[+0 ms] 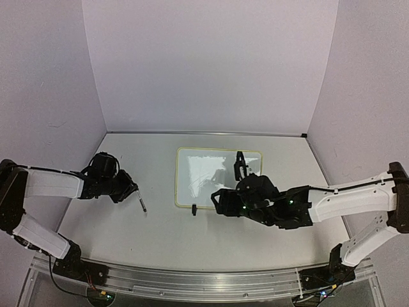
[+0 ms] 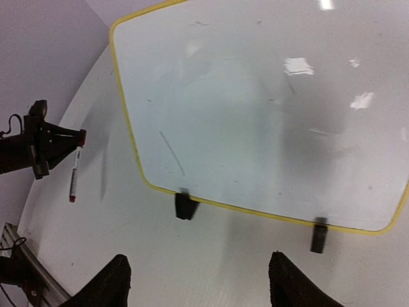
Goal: Write a sentence on the whiteboard
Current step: Pick up the whiteboard marker from the center of the board, then pass from the left arm to the right
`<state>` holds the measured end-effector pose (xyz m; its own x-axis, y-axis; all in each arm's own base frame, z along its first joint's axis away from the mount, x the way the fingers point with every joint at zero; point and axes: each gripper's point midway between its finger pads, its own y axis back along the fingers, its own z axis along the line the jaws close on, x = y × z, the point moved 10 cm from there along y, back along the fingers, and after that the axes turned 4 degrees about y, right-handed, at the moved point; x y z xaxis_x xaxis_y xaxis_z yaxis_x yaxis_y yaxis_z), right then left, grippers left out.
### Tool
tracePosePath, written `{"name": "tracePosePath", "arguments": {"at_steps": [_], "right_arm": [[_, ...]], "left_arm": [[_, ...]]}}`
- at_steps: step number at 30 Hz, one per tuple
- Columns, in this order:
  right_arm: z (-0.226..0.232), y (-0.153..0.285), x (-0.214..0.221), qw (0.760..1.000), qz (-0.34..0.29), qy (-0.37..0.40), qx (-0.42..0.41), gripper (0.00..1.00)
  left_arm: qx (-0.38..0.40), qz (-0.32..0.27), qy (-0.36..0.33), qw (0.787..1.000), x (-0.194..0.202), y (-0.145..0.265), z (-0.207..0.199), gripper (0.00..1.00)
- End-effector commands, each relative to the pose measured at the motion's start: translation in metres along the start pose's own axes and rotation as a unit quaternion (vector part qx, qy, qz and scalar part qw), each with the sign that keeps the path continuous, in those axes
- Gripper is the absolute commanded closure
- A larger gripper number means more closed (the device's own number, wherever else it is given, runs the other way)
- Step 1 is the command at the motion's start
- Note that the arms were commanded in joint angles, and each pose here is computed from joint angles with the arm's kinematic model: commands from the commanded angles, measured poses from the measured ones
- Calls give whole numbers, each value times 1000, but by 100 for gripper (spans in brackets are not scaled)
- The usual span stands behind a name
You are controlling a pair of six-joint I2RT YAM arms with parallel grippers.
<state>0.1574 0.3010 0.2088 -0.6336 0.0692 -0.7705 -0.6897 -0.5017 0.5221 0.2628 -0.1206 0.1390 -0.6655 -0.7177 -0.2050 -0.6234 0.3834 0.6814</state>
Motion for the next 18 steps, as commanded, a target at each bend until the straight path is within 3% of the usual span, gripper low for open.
{"name": "tracePosePath", "arguments": {"at_steps": [1,8,18], "right_arm": [[47,-13,-16,996,-14,-14,-92,29],[81,-39,-8,990,3,-15,-143,25],[110,-71,6,986,17,-11,-166,26]], "left_arm": [[97,-6,50,994,16,19,-32,100],[157,-8,112,981,28,38,-38,100],[183,-25,144,972,36,54,-44,100]]}}
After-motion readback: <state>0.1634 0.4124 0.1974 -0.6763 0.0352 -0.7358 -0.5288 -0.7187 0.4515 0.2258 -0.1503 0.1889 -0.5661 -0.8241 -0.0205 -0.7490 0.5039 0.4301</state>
